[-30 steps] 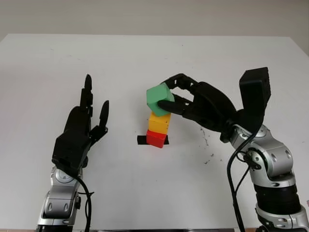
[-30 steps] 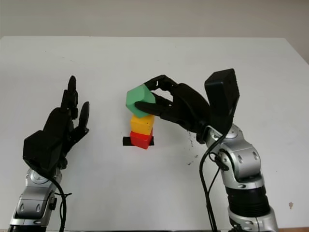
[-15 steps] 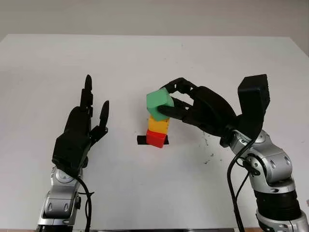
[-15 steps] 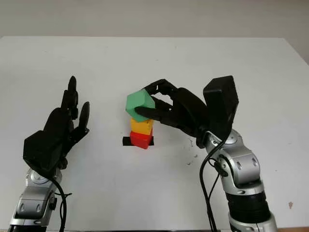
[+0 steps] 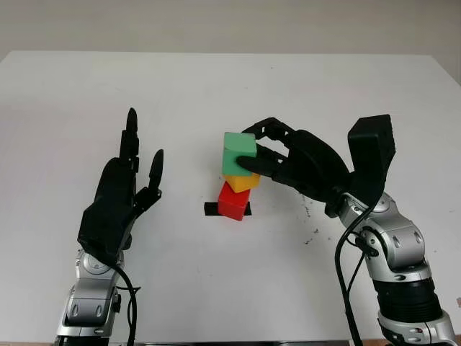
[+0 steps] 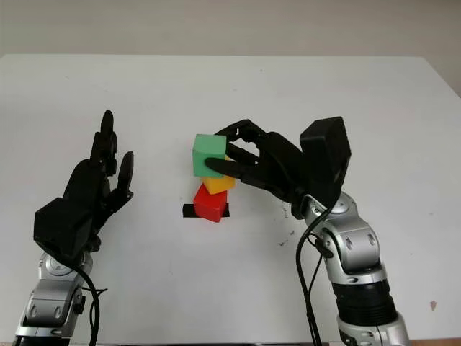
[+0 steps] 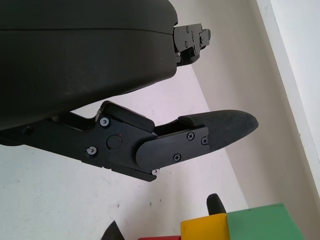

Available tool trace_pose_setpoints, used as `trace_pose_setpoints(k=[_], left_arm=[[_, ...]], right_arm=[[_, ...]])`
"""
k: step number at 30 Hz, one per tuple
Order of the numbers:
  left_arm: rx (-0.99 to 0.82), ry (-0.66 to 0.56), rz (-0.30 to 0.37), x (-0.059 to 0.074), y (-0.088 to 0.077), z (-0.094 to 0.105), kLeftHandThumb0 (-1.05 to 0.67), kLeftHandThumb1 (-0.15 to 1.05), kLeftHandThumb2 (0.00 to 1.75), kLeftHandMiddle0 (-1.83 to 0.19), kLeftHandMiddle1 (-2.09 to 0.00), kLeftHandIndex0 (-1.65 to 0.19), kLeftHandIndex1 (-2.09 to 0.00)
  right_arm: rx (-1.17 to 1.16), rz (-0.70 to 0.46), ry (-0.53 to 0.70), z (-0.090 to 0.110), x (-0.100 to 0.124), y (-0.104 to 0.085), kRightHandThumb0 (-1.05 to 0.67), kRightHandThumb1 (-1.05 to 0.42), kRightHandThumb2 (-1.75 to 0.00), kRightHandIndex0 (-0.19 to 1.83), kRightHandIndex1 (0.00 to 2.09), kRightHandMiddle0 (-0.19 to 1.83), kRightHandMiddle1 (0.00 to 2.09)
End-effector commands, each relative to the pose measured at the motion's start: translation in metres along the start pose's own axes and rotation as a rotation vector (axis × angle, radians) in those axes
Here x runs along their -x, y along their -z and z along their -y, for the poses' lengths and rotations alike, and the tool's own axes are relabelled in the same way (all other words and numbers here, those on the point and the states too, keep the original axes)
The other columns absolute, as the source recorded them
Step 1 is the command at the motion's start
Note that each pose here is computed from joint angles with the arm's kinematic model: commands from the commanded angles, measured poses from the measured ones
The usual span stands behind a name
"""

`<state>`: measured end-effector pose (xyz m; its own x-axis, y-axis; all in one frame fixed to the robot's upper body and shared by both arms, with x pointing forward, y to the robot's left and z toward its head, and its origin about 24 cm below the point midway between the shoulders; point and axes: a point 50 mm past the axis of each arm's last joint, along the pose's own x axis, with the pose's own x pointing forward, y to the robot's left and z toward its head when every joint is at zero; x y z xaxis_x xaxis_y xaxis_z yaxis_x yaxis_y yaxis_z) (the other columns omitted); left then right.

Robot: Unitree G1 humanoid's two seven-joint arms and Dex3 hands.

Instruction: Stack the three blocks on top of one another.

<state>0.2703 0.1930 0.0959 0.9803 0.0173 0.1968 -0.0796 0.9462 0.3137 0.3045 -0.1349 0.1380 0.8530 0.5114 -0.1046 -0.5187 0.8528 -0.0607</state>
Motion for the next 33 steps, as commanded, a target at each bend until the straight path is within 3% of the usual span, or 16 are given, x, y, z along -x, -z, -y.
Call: trace_pose_setpoints(k=[1, 29, 33], left_arm=[[-0.003, 0.01, -0.009, 0.004, 0.003, 0.002, -0.76, 1.05, 0.68, 0.13, -0.06, 0.17, -0.05], [0.001, 0.008, 0.006, 0.001, 0.003, 0.005, -0.77, 1.05, 0.68, 0.13, -0.05, 0.18, -0.05], [0.004, 0.005, 0.003, 0.002, 0.003, 0.005, -0.76, 1.05, 0.68, 0.13, -0.05, 0.18, -0.05]], right_arm=[[0.012, 0.017, -0.008, 0.001, -0.001, -0.003, -0.46, -1.01, -0.05, 0.21, 0.05, 0.21, 1.67], [0.077, 0.05, -0.054, 0.009, 0.01, -0.008, -0.48, -1.0, -0.05, 0.23, 0.06, 0.24, 1.59], [0.072, 0.038, -0.061, 0.009, 0.01, -0.009, -0.48, -0.98, -0.05, 0.21, 0.05, 0.16, 1.47]])
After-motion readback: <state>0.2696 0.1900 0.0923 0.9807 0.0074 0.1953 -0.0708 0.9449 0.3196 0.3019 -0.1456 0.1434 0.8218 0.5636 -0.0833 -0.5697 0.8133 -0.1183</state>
